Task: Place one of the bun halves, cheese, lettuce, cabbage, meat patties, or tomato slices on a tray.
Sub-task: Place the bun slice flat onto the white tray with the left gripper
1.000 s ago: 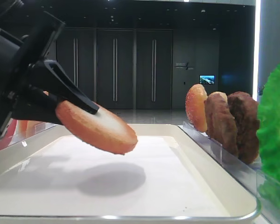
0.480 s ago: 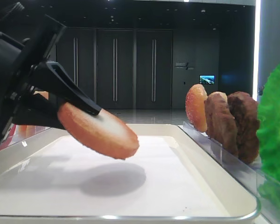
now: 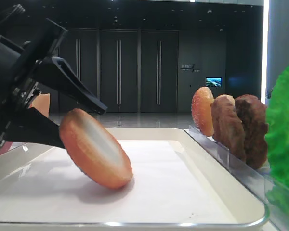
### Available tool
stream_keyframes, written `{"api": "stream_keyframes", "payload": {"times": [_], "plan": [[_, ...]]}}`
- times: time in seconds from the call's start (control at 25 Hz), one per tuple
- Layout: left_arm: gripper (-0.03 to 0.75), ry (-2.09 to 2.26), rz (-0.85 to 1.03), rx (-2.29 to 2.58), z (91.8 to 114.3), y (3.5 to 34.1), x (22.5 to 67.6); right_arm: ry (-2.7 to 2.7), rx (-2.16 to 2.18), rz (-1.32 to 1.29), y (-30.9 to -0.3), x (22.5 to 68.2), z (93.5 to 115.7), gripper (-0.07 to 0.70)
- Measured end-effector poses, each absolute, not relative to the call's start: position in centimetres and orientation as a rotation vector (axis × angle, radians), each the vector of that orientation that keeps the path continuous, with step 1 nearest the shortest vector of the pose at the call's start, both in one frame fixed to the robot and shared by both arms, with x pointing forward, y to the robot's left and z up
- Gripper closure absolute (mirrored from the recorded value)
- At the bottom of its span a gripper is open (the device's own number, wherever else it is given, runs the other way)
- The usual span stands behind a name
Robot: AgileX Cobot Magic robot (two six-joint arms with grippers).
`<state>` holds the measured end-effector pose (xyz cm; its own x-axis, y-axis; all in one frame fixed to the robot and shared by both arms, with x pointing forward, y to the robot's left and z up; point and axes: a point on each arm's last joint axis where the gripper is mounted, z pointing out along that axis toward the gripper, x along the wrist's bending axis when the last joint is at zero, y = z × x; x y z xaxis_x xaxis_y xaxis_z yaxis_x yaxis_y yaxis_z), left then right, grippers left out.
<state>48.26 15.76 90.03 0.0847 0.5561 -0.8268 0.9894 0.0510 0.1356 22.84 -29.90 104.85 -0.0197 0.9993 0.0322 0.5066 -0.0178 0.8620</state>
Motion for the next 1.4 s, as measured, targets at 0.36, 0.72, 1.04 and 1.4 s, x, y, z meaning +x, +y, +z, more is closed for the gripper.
{"api": "stream_keyframes", "payload": {"times": [0.36, 0.72, 1.04, 1.4], "plan": [[0.314, 1.620, -0.722, 1.628, 89.67, 16.00, 48.08, 1.600, 1.598, 0.950, -29.90, 22.84, 104.85, 0.376], [0.314, 1.632, -0.725, 1.626, 89.64, 16.02, 48.08, 1.600, 1.598, 0.950, -29.90, 22.84, 104.85, 0.376], [0.314, 1.650, -0.736, 1.619, 89.64, 16.03, 48.07, 1.600, 1.598, 0.950, -29.90, 22.84, 104.85, 0.376], [0.314, 1.670, -0.751, 1.642, 89.88, 15.96, 48.43, 1.600, 1.598, 0.950, -29.90, 22.84, 104.85, 0.376]]}}
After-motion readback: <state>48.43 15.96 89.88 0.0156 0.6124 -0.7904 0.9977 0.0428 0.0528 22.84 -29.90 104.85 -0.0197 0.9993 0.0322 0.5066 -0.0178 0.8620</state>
